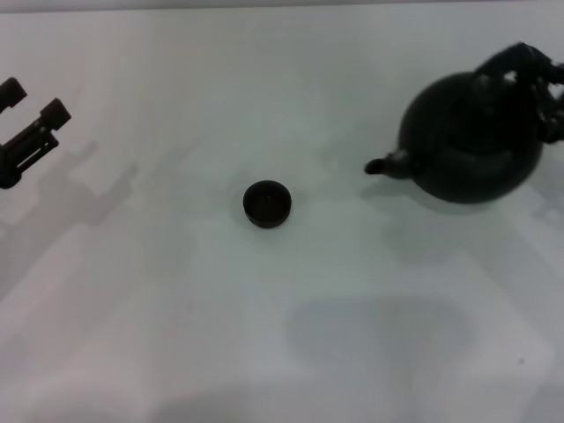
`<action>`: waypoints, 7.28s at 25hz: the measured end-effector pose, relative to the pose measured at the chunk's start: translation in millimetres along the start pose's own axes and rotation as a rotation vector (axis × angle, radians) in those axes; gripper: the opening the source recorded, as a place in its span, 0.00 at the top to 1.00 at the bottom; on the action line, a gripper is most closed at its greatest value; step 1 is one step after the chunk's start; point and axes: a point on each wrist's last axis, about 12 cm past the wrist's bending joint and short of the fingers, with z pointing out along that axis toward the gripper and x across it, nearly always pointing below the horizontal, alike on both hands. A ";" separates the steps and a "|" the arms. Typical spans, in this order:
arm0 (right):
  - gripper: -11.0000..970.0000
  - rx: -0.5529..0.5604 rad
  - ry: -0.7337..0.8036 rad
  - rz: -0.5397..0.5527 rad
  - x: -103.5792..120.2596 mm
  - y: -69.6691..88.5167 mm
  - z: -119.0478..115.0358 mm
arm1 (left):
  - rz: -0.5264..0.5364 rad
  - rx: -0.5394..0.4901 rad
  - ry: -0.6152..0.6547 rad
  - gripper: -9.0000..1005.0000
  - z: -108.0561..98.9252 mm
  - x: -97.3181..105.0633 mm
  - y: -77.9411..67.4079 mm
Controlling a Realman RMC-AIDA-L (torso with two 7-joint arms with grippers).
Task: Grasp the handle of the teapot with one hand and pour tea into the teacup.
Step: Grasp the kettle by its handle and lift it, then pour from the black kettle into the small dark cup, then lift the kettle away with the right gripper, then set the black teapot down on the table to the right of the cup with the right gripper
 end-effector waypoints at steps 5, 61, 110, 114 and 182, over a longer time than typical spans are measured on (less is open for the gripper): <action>0.86 -0.041 -0.008 -0.110 -13.5 20.8 25.9 | 0.002 -0.015 0.009 0.23 -4.0 6.8 -0.9; 0.88 -0.087 0.038 -0.767 -55.8 95.7 84.3 | -0.005 -0.117 0.039 0.23 -18.7 30.5 0.4; 0.88 -0.109 -0.079 -0.040 -2.3 29.2 18.3 | 0.000 -0.117 0.054 0.23 -16.9 30.9 1.9; 0.88 -0.102 -0.080 -0.057 7.1 21.1 6.4 | 0.001 -0.113 0.057 0.23 -16.6 31.3 1.5; 0.24 -0.019 -0.061 -0.026 40.3 8.5 -29.8 | 0.023 -0.109 0.076 0.23 0.2 27.2 8.8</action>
